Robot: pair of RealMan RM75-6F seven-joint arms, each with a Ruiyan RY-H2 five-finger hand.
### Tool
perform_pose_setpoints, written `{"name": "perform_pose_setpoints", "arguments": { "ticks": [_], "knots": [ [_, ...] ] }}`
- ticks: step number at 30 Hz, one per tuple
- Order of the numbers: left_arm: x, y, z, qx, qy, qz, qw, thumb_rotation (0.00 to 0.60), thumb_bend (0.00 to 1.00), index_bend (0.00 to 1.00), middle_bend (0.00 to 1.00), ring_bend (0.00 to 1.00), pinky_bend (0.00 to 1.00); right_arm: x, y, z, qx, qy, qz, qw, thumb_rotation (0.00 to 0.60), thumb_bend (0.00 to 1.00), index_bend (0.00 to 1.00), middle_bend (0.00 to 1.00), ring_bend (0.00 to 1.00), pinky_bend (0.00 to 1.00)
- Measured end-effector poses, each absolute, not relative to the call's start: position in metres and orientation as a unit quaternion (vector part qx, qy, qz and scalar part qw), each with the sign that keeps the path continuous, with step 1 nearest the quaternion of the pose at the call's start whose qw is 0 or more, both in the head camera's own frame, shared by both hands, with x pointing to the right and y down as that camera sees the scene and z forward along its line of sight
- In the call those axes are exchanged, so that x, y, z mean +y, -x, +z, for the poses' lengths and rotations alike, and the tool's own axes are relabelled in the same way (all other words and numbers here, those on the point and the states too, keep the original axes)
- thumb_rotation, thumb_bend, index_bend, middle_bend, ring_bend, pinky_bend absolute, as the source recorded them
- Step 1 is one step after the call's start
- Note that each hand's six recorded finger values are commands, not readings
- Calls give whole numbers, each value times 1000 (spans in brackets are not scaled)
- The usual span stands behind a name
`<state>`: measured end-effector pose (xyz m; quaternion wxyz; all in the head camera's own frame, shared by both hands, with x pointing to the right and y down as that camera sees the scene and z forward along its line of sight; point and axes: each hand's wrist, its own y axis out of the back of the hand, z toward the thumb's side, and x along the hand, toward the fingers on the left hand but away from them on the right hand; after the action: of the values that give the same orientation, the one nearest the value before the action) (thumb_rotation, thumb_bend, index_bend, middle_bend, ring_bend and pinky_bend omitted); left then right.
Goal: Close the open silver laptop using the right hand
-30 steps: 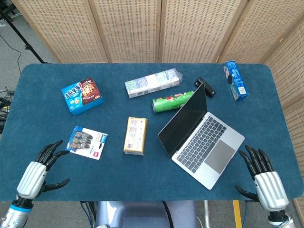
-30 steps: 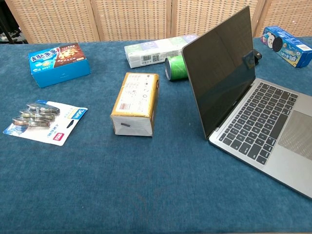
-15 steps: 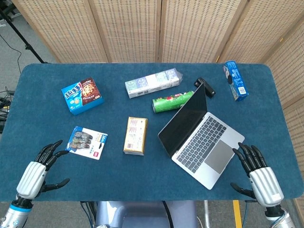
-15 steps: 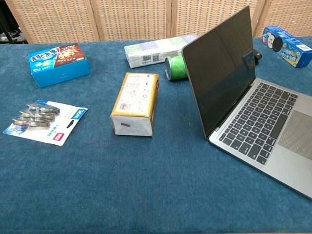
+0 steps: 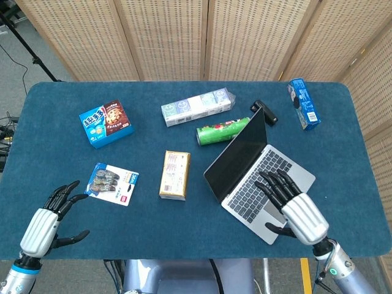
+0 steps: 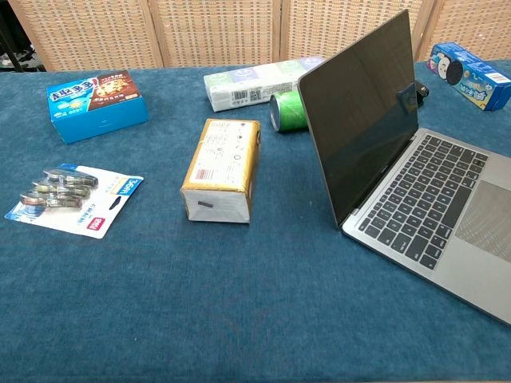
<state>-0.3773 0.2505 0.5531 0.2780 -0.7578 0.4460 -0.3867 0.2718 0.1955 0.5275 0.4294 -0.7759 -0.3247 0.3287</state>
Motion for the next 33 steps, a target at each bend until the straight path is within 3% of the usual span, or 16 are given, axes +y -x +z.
{"name": "perform_pose_setpoints", "arguments": {
  "ticks": [10,23,33],
  "knots": [
    [251,378,553,445,761,-385,274,600,127,246,89,131,99,164,-208,545,-276,803,289,442,600,134,22,0,0,0],
    [255,374,564,427,770,-394,265,600,128,246,89,131,99,88,-191,583,-276,790,331,435,600,133,29,0,0,0],
    [256,373,565,426,772,-393,263,600,128,246,89,131,99,85,-169,590,-264,802,320,429,600,133,61,2,0,0]
  ]
}}
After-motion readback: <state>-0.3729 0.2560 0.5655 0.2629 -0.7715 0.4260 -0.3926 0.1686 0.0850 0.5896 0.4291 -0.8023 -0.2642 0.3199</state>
